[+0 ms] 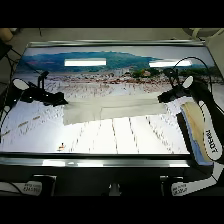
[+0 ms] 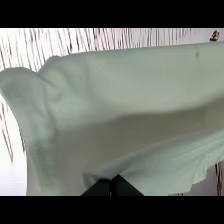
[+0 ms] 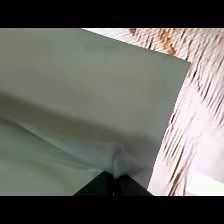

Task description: Fold the shirts.

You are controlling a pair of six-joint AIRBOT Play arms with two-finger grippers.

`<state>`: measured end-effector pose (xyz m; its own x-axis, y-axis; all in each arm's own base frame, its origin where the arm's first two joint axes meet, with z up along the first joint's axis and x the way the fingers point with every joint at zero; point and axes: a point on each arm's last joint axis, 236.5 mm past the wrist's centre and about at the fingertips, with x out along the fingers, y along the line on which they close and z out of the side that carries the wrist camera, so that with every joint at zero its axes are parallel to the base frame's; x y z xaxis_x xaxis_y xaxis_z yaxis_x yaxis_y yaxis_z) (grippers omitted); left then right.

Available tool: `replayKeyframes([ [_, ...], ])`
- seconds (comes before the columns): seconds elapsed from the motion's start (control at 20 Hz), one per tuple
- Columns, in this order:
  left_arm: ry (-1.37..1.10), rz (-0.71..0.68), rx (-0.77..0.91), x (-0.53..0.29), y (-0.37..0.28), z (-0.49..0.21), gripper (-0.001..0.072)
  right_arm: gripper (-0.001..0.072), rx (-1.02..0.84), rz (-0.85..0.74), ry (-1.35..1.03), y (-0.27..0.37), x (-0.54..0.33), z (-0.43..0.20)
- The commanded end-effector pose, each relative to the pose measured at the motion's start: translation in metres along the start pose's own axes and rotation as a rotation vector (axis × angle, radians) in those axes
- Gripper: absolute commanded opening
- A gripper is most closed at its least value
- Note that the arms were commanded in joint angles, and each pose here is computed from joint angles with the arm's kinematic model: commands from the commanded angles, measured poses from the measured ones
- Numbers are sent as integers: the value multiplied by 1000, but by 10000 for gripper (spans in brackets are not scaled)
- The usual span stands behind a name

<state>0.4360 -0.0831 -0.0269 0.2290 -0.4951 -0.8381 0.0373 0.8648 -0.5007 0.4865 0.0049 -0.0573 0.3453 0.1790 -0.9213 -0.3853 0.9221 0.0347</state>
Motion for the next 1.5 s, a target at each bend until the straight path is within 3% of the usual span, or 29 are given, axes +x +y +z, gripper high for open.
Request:
replayKeyframes([
  [0.0,75,-7,-47,35,19,6,26,26,36,10,30,-2,27,-3],
  [0.05,97,-9,-94,44,24,2,42,28,52,18,42,0,33,-6],
  [0.1,110,-25,-122,49,23,-1,227,89,66,38,41,4,35,-6],
  [0.15,110,-49,-135,48,19,0,550,354,55,50,40,7,33,-5],
  [0.2,109,-62,-132,41,15,3,667,559,12,57,47,5,24,-4],
  [0.3,82,-74,-95,16,6,13,658,643,16,55,63,-17,4,-9],
  [0.5,-53,-91,9,-31,-38,35,655,680,364,290,-62,-27,8,-7],
  [0.65,-87,-108,115,-49,-81,30,649,694,444,383,-75,-16,27,-4],
  [0.85,-90,-135,208,-49,-126,19,649,679,424,425,4,9,46,-14],
  [0.9,-88,-139,224,-43,-134,17,649,597,406,439,32,17,46,-18],
  [0.95,-91,-144,239,-35,-143,17,648,449,393,448,47,22,46,-20],
  [1.0,-97,-148,251,-27,-151,18,630,204,384,467,49,28,43,-18],
  [1.05,-103,-152,264,-17,-159,18,475,29,378,482,41,32,36,-15],
  [1.1,-109,-156,278,-4,-169,19,180,26,345,503,11,36,24,-7],
  [1.15,-117,-164,289,12,-180,19,30,26,312,510,-26,40,9,2],
  [1.3,-78,-228,275,66,-214,2,26,26,226,499,-117,51,-57,26],
  [1.45,-1,-352,155,124,-252,-27,27,26,189,491,-162,77,-121,38],
])
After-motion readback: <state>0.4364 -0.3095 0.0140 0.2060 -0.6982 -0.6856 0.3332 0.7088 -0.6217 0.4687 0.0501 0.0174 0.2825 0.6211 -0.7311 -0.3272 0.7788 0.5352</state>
